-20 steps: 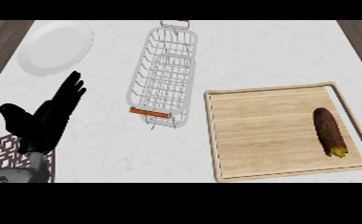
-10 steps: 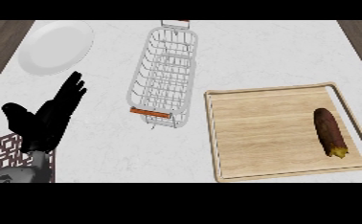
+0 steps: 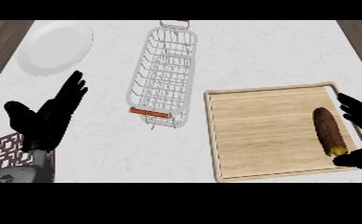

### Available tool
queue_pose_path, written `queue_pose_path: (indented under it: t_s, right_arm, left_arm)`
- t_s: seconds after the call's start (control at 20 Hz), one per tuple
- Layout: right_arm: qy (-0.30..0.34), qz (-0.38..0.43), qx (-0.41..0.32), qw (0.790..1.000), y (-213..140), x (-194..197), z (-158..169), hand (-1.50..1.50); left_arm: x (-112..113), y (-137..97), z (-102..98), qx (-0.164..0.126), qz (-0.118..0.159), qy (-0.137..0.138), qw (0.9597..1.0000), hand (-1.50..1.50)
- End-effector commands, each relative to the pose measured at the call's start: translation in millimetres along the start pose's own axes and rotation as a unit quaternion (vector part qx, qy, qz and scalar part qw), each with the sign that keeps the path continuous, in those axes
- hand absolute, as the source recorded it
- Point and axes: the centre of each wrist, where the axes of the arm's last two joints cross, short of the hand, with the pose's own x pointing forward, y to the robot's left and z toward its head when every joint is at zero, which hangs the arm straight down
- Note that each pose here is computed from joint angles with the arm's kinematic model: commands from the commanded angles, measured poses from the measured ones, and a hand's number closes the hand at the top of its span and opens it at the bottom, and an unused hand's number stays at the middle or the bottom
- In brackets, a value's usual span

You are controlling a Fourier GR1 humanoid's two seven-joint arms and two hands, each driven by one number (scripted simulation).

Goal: Pick the sweet potato from the tray and place it in the tiered basket

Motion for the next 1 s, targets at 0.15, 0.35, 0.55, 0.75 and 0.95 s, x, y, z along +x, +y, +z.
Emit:
queue_pose_path:
  t_s: [0.15, 0.35, 0.55, 0.75, 0.95]
  right_arm:
    - [0.01, 0.014, -0.046, 0.999, 31, -13, -23, -1.5]
    - [0.008, 0.026, -0.051, 0.998, 23, -23, -18, -1.5]
    - [0.021, 0.038, -0.003, 0.999, 30, -32, -33, -1.5]
    - [0.011, 0.032, 0.06, 0.998, 21, -32, -40, 1.5]
    - [-0.014, 0.095, 0.045, 0.994, 49, -27, -34, 1.5]
  left_arm:
    - [7, -1, -14, 0.006, 0.009, -0.002, 0.9999, 0.0]
    - [5, 16, 8, 0.006, 0.004, -0.009, 0.9999, 0.0]
    - [3, -13, 1, -0.004, 0.002, -0.006, 1.0, 0.0]
    - [-5, -9, 4, -0.001, 0.002, 0.007, 1.0, 0.0]
    - [-1, 7, 5, 0.011, -0.007, -0.001, 0.9999, 0.0]
